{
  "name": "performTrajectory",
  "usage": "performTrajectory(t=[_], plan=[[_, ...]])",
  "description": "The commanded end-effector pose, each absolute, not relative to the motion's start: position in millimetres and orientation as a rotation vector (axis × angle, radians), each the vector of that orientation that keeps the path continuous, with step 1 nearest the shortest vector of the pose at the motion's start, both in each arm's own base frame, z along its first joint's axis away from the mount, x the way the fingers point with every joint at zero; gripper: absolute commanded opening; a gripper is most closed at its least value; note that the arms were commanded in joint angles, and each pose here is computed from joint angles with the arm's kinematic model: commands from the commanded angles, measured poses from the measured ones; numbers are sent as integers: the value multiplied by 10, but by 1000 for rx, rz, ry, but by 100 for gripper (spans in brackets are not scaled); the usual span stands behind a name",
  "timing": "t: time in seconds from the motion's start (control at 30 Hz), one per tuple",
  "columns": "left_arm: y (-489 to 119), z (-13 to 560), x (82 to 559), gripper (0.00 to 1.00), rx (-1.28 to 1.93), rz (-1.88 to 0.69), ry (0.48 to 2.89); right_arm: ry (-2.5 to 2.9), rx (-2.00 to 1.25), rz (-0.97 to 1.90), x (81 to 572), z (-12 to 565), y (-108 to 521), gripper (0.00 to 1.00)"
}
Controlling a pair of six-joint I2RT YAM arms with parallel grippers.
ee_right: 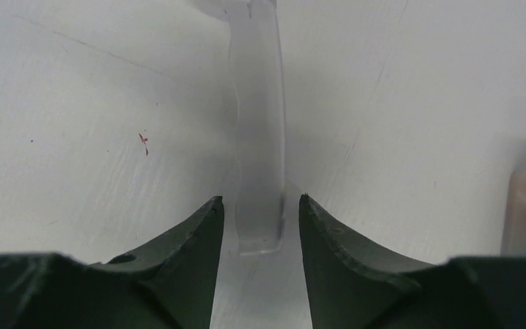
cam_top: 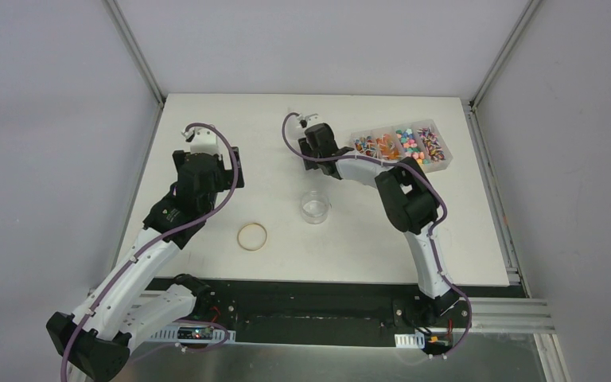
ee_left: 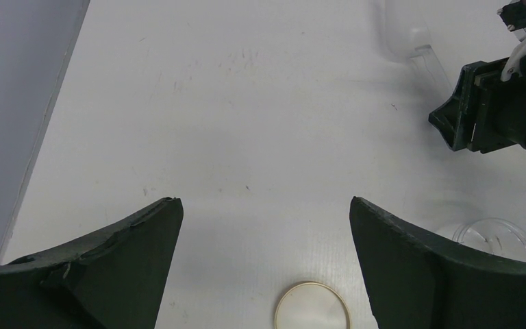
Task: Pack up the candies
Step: Pick up the spatula from the center of the board.
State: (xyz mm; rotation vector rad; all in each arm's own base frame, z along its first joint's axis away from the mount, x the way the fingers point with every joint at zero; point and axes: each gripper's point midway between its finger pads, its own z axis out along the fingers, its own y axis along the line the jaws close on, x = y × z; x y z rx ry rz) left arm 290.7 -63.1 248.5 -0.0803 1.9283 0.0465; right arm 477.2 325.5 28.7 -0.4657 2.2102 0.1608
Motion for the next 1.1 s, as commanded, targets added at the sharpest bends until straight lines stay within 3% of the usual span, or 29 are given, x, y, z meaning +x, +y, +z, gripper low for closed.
performTrajectory(t=[0.0,0.2,0.43,0.67,1.07], plan=[[-599,2593,2919,96,-91,50,1885,2143,-450,156,4927,491,3310,43],[-614,2596,2923,94,-125,26,1882,2110,-457,175,4902,652,3305,27],[-668,2597,2928,91,-132,-12,1887,1990,-465,215,4853,1141,3272,18],[-819,2588,2940,91,-151,-113,1907,1891,-447,287,4632,1696,3179,14],[-1823,3176,2845,89,-37,-747,1945,1690,-602,462,3682,2243,2973,13]])
